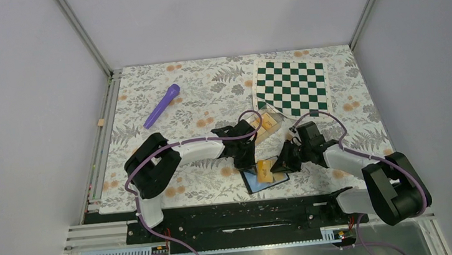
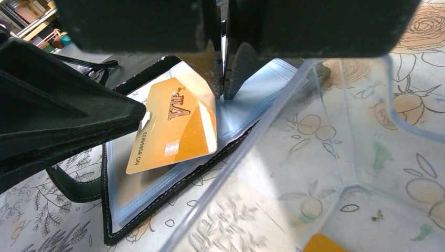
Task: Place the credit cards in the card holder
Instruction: Insert the credit card into the card holder.
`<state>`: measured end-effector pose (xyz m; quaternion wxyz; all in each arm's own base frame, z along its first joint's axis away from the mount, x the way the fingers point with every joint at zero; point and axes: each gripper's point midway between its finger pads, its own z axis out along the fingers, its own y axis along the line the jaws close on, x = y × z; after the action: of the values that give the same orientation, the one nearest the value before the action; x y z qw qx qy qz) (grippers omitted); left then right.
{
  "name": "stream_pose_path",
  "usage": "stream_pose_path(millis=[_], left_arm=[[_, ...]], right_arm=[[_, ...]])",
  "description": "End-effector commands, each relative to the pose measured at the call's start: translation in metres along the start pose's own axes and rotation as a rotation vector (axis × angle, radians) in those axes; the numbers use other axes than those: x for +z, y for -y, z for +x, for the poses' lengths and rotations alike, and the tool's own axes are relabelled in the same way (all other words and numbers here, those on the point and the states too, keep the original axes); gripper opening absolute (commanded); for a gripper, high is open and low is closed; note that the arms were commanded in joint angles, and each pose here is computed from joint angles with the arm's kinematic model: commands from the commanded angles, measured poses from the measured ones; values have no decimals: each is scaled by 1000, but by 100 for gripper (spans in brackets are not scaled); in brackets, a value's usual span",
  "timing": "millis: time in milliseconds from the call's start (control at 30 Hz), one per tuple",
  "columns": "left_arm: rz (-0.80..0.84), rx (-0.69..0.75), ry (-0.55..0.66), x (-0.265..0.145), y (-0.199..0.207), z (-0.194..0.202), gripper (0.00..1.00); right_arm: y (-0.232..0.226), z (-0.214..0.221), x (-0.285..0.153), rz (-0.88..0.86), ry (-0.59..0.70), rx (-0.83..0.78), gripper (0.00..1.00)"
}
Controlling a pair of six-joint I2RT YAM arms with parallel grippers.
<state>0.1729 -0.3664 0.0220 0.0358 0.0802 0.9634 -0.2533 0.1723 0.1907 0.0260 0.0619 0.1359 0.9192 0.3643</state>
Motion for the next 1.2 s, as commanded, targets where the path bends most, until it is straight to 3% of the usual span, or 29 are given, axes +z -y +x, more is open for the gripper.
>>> stream_pose_path(millis=[0, 367, 733, 1000, 1100, 1167], left_arm=[[-59, 24, -22, 13, -13, 8, 0], [-59, 24, -31, 15, -14, 10, 0], [-59, 27, -36, 16, -14, 10, 0], [-57, 28, -37, 16, -14, 11, 0], [-56, 28, -33, 15, -13, 10, 0], [-53, 33, -26, 13, -12, 9, 0]], right_arm=[[-23, -8, -4, -116, 33, -32, 15], [-38, -4, -7, -237, 12, -53, 7], [-45, 1, -12, -293, 4, -114, 17], [-25, 1, -2, -181, -25, -95, 34], [-23, 0, -3, -167, -17, -103, 33], [-25, -1, -2, -177, -17, -108, 26]])
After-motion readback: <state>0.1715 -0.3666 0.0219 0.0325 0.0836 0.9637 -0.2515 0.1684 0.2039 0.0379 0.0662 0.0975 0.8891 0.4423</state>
